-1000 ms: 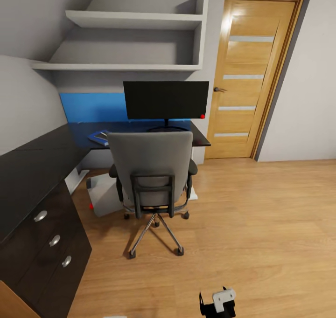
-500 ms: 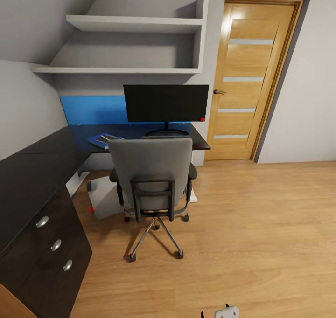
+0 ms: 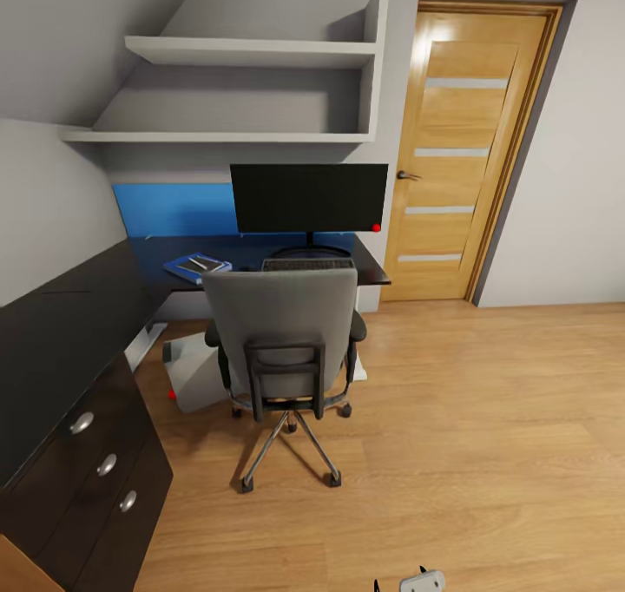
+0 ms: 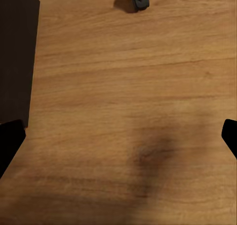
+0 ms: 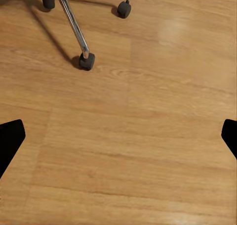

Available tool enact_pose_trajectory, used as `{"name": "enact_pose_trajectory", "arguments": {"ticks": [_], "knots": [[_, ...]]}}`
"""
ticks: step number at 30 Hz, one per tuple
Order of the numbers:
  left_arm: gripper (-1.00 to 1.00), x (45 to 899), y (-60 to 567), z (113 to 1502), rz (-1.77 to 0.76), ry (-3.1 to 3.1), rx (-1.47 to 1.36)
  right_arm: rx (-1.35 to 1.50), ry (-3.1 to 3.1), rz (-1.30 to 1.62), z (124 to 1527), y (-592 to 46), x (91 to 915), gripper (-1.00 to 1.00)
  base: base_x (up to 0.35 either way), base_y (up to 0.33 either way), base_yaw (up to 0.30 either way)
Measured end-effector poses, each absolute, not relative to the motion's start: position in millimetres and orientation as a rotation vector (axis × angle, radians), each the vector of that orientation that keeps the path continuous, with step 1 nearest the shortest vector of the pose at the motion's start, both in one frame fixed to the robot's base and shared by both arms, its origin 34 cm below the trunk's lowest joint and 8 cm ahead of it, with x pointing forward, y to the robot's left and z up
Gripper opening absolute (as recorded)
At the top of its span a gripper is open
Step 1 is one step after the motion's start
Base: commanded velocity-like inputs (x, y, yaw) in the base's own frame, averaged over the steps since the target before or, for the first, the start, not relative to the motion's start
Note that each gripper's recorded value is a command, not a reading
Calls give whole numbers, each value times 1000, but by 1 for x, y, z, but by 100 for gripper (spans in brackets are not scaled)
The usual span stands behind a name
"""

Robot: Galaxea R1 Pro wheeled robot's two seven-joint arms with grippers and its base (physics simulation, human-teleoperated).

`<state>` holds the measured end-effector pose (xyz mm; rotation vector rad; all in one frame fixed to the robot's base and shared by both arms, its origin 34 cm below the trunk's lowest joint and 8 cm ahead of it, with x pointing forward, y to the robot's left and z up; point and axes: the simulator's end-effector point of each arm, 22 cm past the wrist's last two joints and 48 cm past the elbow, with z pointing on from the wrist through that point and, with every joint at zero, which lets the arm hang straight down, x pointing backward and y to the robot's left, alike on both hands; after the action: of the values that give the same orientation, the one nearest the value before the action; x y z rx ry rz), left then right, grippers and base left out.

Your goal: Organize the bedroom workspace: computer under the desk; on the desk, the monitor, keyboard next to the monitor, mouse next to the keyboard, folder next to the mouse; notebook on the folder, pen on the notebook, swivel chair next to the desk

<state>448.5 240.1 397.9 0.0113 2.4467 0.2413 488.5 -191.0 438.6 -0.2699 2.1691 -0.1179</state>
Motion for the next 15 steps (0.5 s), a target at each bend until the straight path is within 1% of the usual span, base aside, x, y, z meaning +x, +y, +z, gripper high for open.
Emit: {"name": "enact_pose_trajectory", "arguments": {"ticks": [15], "knots": [[100,444,247,423,257,2466,17,-270,2170,-118,468,-191,492,100,0,0,0]]}}
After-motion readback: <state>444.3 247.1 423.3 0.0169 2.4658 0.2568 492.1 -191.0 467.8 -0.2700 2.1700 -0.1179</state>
